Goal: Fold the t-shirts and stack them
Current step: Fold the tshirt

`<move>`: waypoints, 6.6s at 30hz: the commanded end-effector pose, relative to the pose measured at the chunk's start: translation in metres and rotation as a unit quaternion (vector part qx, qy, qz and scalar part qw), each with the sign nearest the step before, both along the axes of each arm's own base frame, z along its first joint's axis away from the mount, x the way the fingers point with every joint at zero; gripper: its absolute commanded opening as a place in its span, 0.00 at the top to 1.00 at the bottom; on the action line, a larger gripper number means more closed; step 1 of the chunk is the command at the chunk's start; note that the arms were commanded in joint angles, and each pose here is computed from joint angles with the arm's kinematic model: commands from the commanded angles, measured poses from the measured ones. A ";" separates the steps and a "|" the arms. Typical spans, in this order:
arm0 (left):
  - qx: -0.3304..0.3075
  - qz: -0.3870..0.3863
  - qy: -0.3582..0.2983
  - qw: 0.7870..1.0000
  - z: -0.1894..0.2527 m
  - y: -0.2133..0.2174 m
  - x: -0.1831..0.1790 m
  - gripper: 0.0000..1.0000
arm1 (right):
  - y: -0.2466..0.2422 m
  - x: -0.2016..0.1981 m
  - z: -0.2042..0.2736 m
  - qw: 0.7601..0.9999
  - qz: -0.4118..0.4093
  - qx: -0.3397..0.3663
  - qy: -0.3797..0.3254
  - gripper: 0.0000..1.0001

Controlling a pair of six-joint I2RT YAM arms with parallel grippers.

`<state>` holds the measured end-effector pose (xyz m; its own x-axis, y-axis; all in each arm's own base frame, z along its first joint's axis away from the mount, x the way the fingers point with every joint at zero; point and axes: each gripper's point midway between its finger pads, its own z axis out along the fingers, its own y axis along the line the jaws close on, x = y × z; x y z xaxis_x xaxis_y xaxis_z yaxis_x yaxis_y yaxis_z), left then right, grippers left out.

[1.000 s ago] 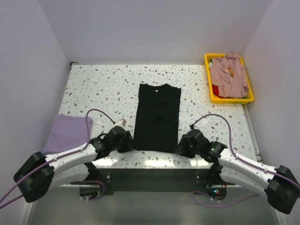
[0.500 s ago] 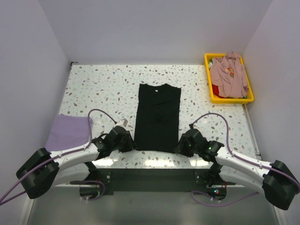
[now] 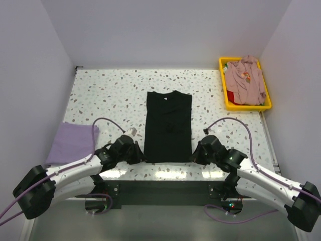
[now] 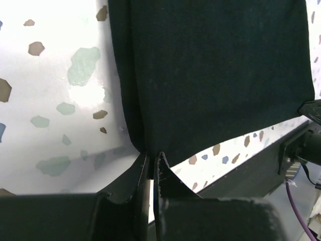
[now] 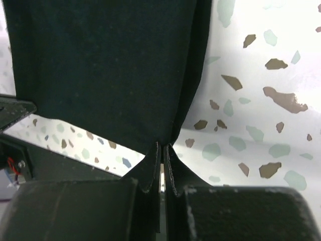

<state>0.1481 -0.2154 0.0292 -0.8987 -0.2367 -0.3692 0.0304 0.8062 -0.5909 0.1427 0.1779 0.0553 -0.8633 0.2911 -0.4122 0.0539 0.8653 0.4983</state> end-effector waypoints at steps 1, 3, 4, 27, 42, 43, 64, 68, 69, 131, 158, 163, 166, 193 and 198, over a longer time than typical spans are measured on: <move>-0.024 -0.012 -0.006 1.000 0.027 -0.008 -0.001 1.00 | -0.002 -0.008 0.018 0.999 0.035 -0.005 -0.004 1.00; -0.035 -0.019 -0.010 0.999 0.040 -0.010 -0.004 1.00 | -0.004 -0.016 0.024 0.999 0.051 -0.003 0.000 1.00; -0.039 -0.020 -0.013 0.999 0.045 -0.010 -0.004 1.00 | -0.002 -0.016 0.032 0.998 0.057 0.004 -0.004 1.00; -0.057 -0.019 -0.113 0.992 0.163 -0.036 0.050 1.00 | 0.005 0.049 0.159 0.987 0.038 -0.041 -0.151 1.00; -0.105 0.026 -0.138 0.984 0.187 -0.033 0.186 1.00 | -0.010 0.191 0.168 0.989 -0.038 -0.026 -0.140 1.00; -0.109 0.027 -0.140 0.984 0.189 -0.033 0.195 1.00 | -0.009 0.203 0.181 0.988 -0.039 -0.015 -0.150 1.00; -0.169 0.038 -0.158 0.972 0.125 -0.001 0.395 0.38 | -0.062 0.368 0.072 0.992 -0.106 0.017 -0.068 0.53; -0.151 0.061 -0.141 0.977 0.110 0.006 0.385 0.41 | -0.043 0.366 0.061 0.995 -0.075 0.002 -0.065 0.53; -0.150 0.059 -0.135 0.978 0.105 0.006 0.382 0.42 | -0.041 0.368 0.060 0.995 -0.072 -0.002 -0.068 0.53; -0.038 0.139 -0.100 0.984 0.044 0.024 0.311 0.57 | 0.043 0.331 -0.016 0.999 0.014 -0.008 -0.038 0.48; -0.056 0.122 -0.140 0.981 0.066 0.012 0.323 1.00 | 0.026 0.313 0.052 0.995 -0.020 -0.031 -0.087 0.97; -0.067 0.121 -0.158 0.978 0.084 0.009 0.321 1.00 | 0.018 0.295 0.061 0.995 -0.030 -0.046 -0.084 0.98; -0.073 0.116 -0.166 0.977 0.093 0.006 0.321 1.00 | 0.012 0.283 0.063 0.995 -0.037 -0.059 -0.077 0.98; -0.061 0.030 -0.119 0.991 0.032 -0.038 0.341 0.48 | -0.048 0.253 -0.003 0.985 -0.092 -0.144 -0.001 0.50; -0.054 0.033 -0.145 0.987 0.059 -0.033 0.345 0.40 | -0.054 0.237 0.032 0.988 -0.109 -0.103 -0.032 0.39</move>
<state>0.4778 -0.2544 0.0436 -0.8009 -0.3427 -0.4910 0.0942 0.7377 -0.6685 0.3810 0.1280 0.0456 -0.8202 0.3219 -0.4730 0.2265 0.9418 0.2483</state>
